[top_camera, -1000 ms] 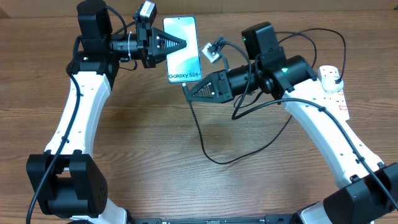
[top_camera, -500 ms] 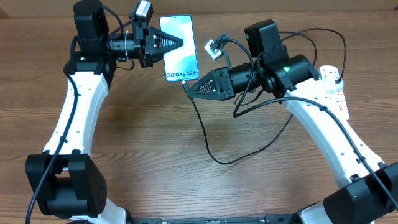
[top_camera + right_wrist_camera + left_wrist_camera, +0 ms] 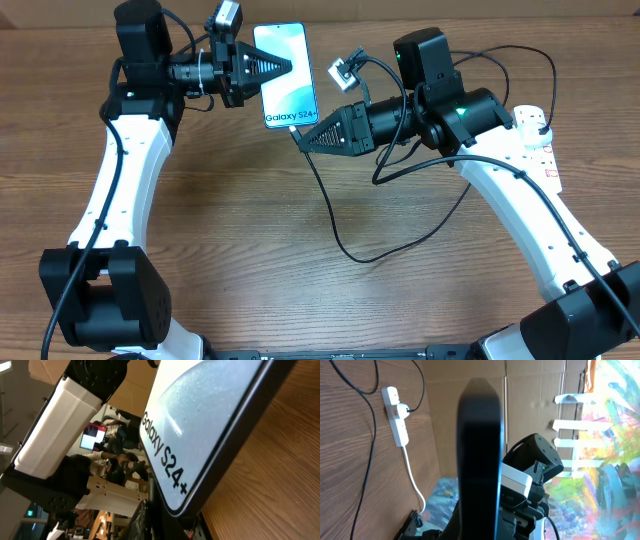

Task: Plug charger to phone and switch on socket

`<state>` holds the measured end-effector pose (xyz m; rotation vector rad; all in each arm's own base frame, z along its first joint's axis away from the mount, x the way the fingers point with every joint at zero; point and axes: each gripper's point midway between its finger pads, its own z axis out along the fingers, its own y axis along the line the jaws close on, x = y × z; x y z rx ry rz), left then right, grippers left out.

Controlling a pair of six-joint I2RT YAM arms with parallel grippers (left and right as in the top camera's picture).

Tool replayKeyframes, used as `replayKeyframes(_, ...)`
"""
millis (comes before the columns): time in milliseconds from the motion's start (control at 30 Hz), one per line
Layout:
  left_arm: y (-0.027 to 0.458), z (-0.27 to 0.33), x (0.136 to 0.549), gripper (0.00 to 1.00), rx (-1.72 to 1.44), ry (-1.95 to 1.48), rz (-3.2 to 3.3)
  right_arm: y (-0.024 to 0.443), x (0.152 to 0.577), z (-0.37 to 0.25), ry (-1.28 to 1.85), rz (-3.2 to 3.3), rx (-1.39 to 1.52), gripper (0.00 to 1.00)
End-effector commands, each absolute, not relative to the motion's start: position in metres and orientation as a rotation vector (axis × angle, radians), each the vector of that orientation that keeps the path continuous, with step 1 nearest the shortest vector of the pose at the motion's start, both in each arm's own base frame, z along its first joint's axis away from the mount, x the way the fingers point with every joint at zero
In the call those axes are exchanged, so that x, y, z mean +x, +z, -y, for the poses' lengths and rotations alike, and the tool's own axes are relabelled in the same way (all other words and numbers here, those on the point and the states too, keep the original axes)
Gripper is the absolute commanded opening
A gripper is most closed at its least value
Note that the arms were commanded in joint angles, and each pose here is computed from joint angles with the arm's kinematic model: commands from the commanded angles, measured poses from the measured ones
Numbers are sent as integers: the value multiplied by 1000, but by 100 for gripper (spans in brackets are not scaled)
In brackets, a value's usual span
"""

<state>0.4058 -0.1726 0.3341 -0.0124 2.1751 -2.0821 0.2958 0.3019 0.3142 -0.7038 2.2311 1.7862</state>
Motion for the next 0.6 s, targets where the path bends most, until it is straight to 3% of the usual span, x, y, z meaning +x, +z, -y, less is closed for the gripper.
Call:
replayKeyframes(0, 353, 178, 392, 4, 111, -2104, -2150, 319, 306, -298, 1715, -2232, -649, 4)
replayKeyframes(567, 351, 177, 396, 4, 81, -2085, -2151, 311, 318, -333, 1527, -2286, -529, 4)
